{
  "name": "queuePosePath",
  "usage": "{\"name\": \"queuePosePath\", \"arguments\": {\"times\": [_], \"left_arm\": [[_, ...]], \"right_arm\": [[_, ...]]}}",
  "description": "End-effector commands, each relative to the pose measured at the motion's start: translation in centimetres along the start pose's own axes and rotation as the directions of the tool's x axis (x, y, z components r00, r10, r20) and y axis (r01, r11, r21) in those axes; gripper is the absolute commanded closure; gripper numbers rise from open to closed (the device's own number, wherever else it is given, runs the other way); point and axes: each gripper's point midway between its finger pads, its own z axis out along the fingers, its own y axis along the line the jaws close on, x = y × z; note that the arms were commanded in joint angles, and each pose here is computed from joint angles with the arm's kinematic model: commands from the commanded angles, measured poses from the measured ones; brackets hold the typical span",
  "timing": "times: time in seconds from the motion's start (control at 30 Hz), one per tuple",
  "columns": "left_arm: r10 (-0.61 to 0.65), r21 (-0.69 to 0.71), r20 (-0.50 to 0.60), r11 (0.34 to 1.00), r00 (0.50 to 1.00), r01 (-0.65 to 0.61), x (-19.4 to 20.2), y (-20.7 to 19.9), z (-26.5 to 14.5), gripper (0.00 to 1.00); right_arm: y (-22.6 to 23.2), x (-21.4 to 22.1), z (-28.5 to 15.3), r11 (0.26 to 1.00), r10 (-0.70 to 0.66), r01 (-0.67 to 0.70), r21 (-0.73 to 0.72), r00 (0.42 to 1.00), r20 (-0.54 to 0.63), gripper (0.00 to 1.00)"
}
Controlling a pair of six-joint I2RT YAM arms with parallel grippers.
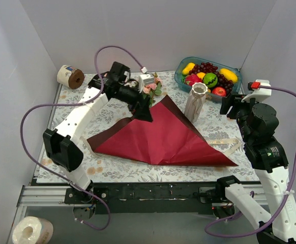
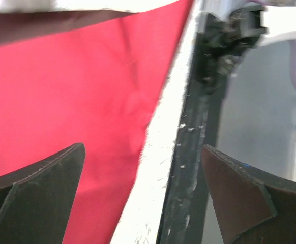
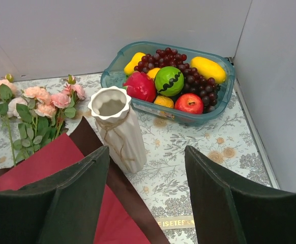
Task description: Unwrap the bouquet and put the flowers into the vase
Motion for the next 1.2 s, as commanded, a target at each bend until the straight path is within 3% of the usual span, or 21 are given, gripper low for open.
{"name": "queuePosePath", "arguments": {"times": [0.0,0.1,0.2,0.37,0.57,0.8,1.17], "left_arm": [[-0.053,-0.193,-0.034,0.980,0.998,0.046,5.8,5.7,-0.9,0.02],[-0.124,-0.276,-0.031,0.955,0.992,0.111,10.0,9.4,-0.2,0.02],[-0.154,-0.326,0.049,0.931,0.987,0.161,10.6,12.5,-0.7,0.02],[-0.177,-0.377,0.079,0.906,0.981,0.193,10.9,16.2,-0.6,0.02],[-0.169,-0.377,0.096,0.906,0.981,0.193,10.1,17.5,-0.4,0.02],[-0.253,-0.371,0.044,0.894,0.966,0.251,12.9,20.5,1.6,0.02],[-0.232,-0.369,0.072,0.898,0.970,0.242,12.3,20.4,1.5,0.02]], "right_arm": [[0.7,-0.8,-0.3,0.999,0.007,-0.005,-0.041,0.999,0.035,0.31],[0.9,-0.5,-0.5,0.998,0.006,-0.004,-0.055,0.999,0.032,0.31],[1.1,0.0,-0.7,0.997,0.005,-0.003,-0.073,1.000,0.025,0.31],[1.4,1.1,-0.8,0.996,0.003,-0.003,-0.094,1.000,0.008,0.31],[1.4,1.8,-1.0,0.995,0.005,-0.005,-0.104,1.000,0.002,0.31],[1.6,2.6,-0.7,0.994,0.013,-0.015,-0.111,1.000,-0.016,0.31],[1.9,3.3,-0.4,0.992,0.014,-0.017,-0.124,1.000,-0.022,0.31]]}}
